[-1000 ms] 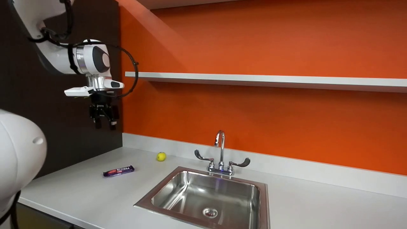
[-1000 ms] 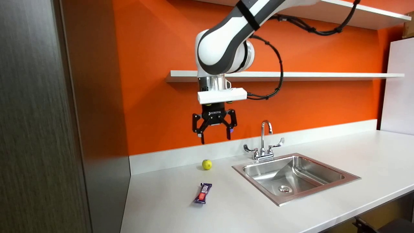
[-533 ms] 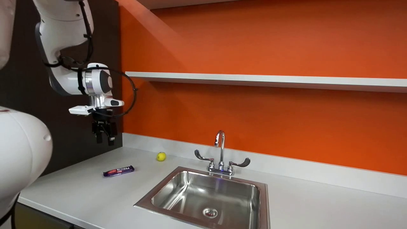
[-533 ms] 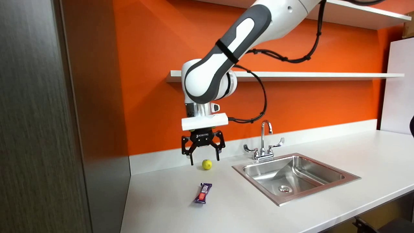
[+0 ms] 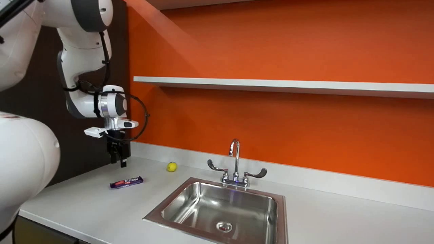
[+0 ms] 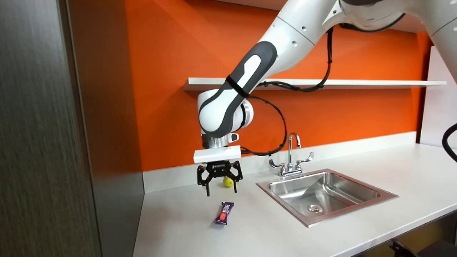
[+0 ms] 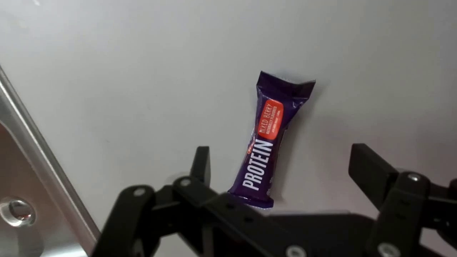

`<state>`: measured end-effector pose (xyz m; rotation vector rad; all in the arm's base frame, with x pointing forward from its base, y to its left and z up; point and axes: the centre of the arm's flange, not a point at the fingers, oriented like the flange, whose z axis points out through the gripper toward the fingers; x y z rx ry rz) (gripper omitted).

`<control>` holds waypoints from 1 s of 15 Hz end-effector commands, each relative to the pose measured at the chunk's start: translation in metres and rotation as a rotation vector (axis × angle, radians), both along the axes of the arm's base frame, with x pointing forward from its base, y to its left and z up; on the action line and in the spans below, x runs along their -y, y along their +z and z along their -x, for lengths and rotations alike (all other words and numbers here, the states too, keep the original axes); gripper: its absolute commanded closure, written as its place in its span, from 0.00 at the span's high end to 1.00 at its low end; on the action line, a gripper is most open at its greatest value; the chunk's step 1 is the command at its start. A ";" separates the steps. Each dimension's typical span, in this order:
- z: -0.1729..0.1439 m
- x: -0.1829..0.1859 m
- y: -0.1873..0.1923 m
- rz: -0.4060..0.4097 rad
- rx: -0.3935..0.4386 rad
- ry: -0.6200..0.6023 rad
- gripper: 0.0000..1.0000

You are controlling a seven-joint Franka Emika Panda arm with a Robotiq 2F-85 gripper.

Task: Put the candy bar on the shelf

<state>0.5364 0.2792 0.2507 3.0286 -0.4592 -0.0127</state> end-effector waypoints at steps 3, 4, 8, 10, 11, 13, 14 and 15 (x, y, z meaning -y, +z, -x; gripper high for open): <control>-0.026 -0.002 -0.029 0.002 0.017 -0.087 1.00; -0.029 -0.001 -0.034 0.004 0.018 -0.099 1.00; -0.036 0.004 -0.053 -0.003 0.014 -0.148 1.00; -0.037 0.006 -0.062 -0.011 0.015 -0.185 1.00; -0.037 0.008 -0.065 -0.017 0.014 -0.201 1.00; -0.038 0.011 -0.071 -0.028 0.013 -0.241 1.00; -0.038 0.012 -0.074 -0.031 0.014 -0.257 1.00; -0.039 0.014 -0.076 -0.035 0.013 -0.274 1.00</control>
